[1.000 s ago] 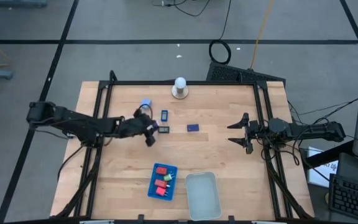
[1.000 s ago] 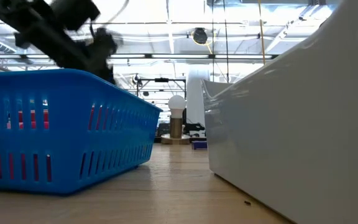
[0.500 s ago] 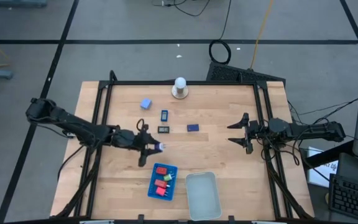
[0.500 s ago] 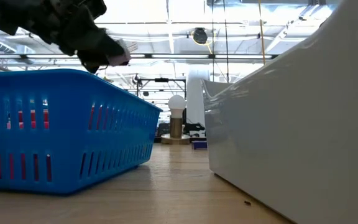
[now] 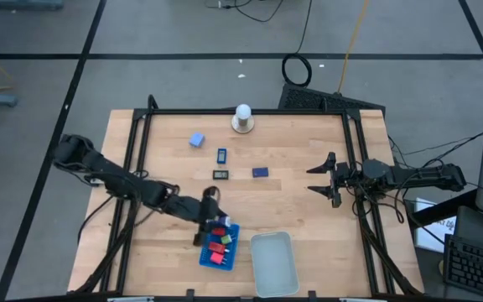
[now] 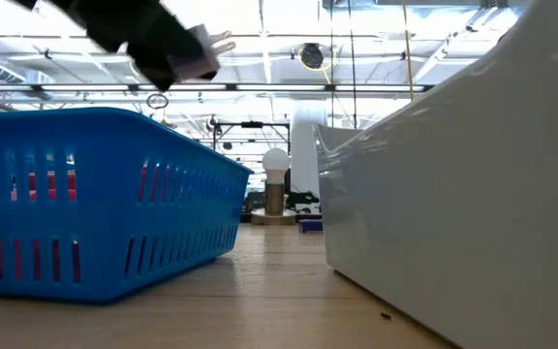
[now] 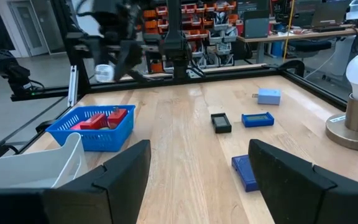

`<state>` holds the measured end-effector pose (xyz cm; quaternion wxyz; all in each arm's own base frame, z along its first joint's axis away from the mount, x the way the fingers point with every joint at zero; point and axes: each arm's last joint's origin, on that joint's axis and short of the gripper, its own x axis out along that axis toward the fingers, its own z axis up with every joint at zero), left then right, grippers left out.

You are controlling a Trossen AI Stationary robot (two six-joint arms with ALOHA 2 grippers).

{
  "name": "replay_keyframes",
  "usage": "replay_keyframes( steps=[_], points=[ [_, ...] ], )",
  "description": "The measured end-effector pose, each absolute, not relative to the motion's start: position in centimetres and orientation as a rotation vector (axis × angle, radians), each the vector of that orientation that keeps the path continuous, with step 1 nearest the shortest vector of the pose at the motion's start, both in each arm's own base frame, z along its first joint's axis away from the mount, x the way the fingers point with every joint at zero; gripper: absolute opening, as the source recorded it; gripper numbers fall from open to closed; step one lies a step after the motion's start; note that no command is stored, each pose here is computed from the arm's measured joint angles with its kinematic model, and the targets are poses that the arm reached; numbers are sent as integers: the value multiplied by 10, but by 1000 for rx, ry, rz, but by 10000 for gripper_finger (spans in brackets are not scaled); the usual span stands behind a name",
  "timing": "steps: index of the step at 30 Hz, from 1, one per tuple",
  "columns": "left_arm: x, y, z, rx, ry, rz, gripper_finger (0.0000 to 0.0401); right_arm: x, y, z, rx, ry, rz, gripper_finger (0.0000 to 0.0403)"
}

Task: Pick & Place Office items
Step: Put the purple charger adapter into the blue bin

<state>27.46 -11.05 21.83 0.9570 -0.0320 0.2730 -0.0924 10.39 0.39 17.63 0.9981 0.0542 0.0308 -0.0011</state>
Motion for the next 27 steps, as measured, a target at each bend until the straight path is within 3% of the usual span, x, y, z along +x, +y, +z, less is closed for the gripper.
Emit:
replay_keyframes(
  steps=[5,18,27],
  points=[
    [295,-126,224,-30,653,-235,143,104,4,176,108,61,-2,263],
    [311,-137,173,-124,848,-147,143,104,4,176,108,61,-3,263],
    [312,-137,167,-130,872,-134,143,104,4,176,108,61,-2,263]
  ],
)
